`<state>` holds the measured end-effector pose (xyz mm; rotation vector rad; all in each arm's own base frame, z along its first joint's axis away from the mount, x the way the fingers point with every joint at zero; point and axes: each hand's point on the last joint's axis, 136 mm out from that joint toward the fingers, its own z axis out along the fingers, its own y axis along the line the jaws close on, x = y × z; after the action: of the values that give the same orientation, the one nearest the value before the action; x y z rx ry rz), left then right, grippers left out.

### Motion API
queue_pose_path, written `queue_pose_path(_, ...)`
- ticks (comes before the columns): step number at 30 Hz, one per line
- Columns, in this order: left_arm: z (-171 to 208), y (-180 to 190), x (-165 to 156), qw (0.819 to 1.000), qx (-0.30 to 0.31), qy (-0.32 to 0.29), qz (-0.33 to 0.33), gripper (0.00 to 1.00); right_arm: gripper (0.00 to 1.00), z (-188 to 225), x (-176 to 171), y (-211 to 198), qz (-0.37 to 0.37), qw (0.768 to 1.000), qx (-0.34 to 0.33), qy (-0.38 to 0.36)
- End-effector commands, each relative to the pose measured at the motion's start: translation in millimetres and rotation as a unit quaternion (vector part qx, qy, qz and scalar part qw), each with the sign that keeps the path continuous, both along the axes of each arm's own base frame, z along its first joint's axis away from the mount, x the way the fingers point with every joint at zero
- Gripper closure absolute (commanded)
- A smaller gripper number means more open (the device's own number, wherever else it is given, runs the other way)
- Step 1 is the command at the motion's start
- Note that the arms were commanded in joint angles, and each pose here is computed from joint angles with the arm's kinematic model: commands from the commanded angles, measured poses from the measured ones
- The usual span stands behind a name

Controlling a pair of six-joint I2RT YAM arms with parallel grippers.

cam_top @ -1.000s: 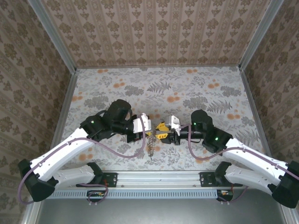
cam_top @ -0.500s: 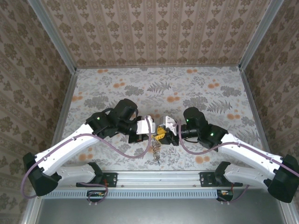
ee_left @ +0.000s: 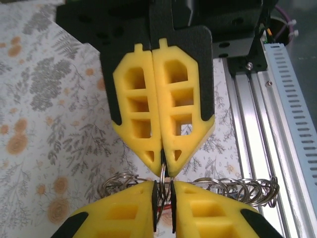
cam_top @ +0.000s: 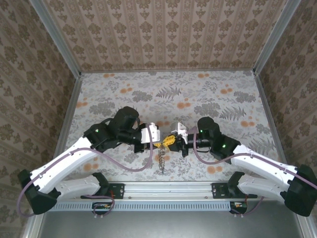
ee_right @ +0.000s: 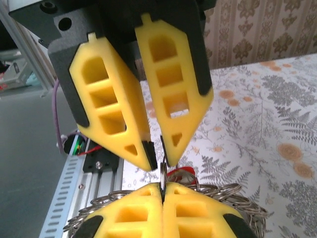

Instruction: Put the keys on the keyring

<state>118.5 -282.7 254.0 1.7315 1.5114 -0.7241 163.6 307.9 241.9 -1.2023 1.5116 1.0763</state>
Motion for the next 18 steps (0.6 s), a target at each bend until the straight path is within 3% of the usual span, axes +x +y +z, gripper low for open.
queue_pose_path(1, 8, -2, 1, 0.999, -0.039, 0.006, 0.013, 0.82, 1.00, 48, -4, 2, 0.009, 0.994, 0.105, -0.028)
queue_pose_path(14, 11, -8, -2, 0.997, -0.070, 0.023, 0.000, 0.82, 1.00, 70, -3, -12, -0.026, 0.981, 0.179, -0.071)
queue_pose_path(18, 13, -9, -3, 0.997, -0.078, 0.026, -0.002, 0.90, 1.00, 74, -3, -13, -0.030, 0.978, 0.192, -0.077)
